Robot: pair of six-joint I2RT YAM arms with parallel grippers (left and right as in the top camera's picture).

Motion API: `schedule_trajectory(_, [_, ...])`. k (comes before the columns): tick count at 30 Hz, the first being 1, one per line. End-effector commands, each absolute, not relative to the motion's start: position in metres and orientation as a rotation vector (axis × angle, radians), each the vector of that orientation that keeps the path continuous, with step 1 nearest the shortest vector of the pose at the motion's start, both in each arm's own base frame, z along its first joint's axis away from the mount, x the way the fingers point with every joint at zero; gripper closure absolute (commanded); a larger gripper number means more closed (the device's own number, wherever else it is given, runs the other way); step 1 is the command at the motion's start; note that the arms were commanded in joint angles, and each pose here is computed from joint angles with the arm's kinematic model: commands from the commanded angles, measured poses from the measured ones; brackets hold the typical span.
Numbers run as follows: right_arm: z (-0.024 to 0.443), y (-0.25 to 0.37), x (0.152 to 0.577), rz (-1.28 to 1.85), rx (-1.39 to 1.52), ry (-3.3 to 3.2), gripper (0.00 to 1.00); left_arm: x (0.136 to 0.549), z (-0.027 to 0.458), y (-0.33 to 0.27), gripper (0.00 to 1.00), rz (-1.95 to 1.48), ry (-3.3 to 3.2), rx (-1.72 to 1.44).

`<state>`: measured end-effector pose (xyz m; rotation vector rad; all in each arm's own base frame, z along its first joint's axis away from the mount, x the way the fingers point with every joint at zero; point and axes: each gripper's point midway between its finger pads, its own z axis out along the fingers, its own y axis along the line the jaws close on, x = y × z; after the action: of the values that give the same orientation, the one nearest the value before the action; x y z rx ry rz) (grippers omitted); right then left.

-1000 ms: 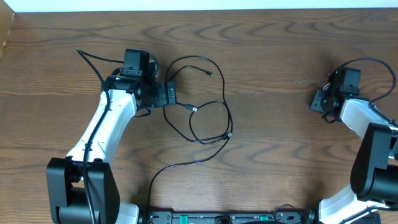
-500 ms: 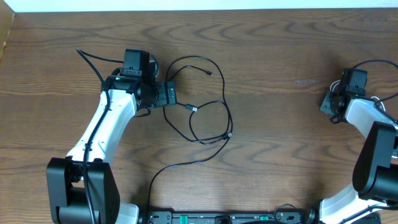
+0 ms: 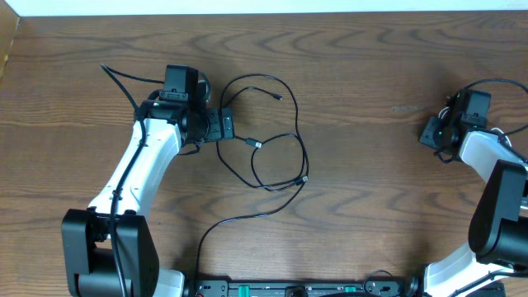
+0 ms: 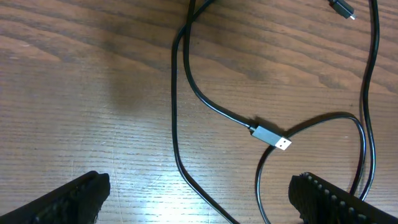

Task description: Untangle cables

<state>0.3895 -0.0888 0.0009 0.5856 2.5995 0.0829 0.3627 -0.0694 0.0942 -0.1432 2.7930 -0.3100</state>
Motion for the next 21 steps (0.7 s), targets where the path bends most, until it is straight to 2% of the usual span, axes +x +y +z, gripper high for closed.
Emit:
schedule_trajectory(1, [-0.019,-0.063,0.378,0.26,0.582,2.668,0.75,0.364,0.095,-0.07,0.02,-0.325,2.793,-0.146])
schedule_trajectory(5, [-0.019,-0.063,0.378,0.261,0.582,2.668,0.76,0.364,0.095,-0.07,0.02,-0.325,2.793,-0.146])
schedule_trajectory(7, [-0.019,-0.06,0.379,0.289,0.575,2.667,0.79,0.364,0.095,-0.07,0.02,-0.325,2.793,-0.146])
schedule_trajectory(9, [-0.015,-0.048,0.382,0.38,0.55,2.653,0.8,0.364,0.095,-0.07,0.02,-0.325,2.793,-0.146])
schedule_trajectory(13, [-0.003,-0.014,0.391,0.615,0.453,2.608,0.89,0.364,0.095,-0.07,0.02,-0.325,2.793,-0.146])
schedule_trajectory(17, [0.001,0.008,0.392,0.685,0.384,2.608,0.94,0.364,0.095,-0.07,0.02,-0.325,2.793,-0.146])
schedule_trajectory(21, [0.001,0.029,0.392,0.701,0.315,2.623,0.94,0.364,0.095,-0.07,0.02,-0.325,2.793,-0.146])
